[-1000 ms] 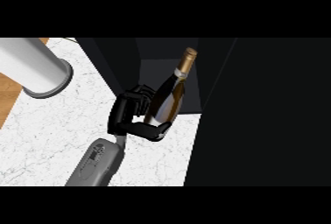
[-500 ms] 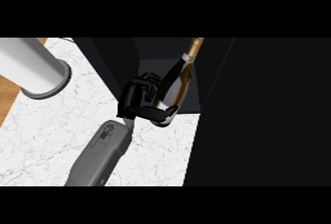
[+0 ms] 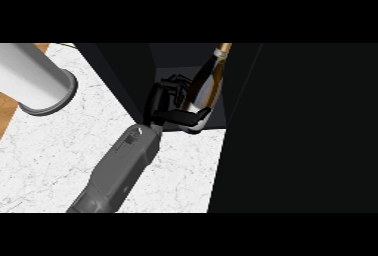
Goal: Pick up the wine, place it into the cabinet and close the cabinet
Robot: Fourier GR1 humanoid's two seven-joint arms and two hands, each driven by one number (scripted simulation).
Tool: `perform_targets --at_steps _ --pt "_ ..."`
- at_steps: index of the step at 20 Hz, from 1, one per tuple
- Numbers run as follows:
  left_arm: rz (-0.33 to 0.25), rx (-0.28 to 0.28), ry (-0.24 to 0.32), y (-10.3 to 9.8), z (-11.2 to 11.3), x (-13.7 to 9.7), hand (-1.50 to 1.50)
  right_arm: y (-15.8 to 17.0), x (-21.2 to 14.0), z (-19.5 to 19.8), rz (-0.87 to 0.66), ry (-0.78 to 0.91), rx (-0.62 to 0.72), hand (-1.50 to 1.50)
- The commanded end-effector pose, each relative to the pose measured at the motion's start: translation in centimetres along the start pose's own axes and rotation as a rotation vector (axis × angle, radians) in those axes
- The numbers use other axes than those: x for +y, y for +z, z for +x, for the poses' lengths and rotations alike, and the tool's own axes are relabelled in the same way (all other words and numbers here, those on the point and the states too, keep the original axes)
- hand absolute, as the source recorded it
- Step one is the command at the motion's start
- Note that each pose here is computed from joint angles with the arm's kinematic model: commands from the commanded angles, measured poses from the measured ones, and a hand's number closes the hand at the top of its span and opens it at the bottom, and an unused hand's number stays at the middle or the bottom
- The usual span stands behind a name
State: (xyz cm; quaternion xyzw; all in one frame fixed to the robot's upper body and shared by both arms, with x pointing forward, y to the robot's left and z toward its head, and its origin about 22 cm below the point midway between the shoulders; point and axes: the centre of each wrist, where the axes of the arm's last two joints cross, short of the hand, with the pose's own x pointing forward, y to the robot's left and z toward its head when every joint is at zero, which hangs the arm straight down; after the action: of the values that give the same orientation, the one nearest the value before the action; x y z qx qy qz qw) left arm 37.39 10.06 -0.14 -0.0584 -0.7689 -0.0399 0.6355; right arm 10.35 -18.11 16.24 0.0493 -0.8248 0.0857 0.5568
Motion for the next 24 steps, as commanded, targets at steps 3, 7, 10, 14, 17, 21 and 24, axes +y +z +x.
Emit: perform_targets --at_steps 3,7,10,14,17,21,24 --pt "0.01 0.03 -0.075 -3.0 1.5 -1.1 1.5 1.2 -0.4 3.3 0.044 -0.127 -0.021 -1.5" --pt "0.048 0.08 -0.145 -3.5 0.8 -0.5 1.5 1.2 -0.5 3.1 0.033 -0.133 -0.032 -1.5" --pt "0.079 0.114 -0.129 -2.2 -1.1 0.6 1.5 1.8 -0.3 3.2 0.027 -0.143 -0.018 -1.5" --pt "0.13 0.116 -0.09 -3.4 -0.1 0.6 1.5 1.5 -0.8 3.3 0.05 -0.125 -0.023 -1.5" --pt "0.122 0.137 -0.106 -4.3 0.5 0.6 1.5 1.7 -0.5 3.0 0.038 -0.118 -0.003 -1.5" --pt "0.15 0.152 -0.108 -3.9 -0.3 1.2 1.5 1.9 -0.3 2.7 0.046 -0.137 0.0 -1.5" --pt "0.19 0.127 -0.109 -4.7 0.6 0.9 1.5 1.8 -0.1 2.3 0.057 -0.141 -0.032 -1.5"
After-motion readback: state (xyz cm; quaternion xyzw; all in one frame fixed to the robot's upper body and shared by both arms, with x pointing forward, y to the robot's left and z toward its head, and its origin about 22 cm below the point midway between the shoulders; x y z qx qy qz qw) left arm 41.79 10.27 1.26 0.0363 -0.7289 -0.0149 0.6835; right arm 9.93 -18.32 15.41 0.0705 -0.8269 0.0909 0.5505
